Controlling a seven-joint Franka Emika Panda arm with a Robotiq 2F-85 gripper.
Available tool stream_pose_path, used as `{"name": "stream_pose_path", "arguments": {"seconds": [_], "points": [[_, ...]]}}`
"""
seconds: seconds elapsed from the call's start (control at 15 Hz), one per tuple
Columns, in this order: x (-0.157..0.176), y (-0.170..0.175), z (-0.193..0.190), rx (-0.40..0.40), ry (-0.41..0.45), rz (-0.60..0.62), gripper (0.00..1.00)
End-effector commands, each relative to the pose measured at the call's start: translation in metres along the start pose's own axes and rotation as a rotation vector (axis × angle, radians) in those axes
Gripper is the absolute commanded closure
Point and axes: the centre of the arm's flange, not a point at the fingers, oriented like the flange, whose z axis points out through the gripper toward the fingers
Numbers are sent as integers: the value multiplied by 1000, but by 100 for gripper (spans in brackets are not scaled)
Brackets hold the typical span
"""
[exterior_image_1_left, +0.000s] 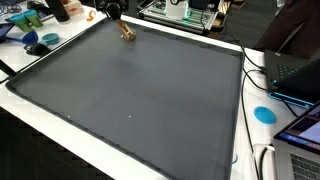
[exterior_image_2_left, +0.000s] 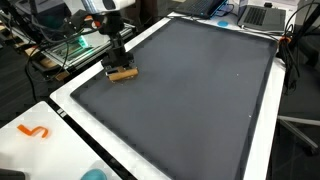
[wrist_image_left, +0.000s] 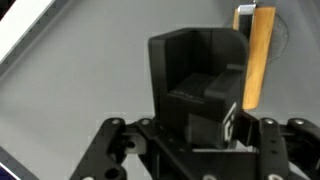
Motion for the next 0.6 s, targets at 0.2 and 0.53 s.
{"name": "stream_pose_path", "arguments": {"seconds": [0.2,0.53], "points": [[-7,10,24,-42,-6,14,75],[-7,16,14,-82,-8,27,75]]}}
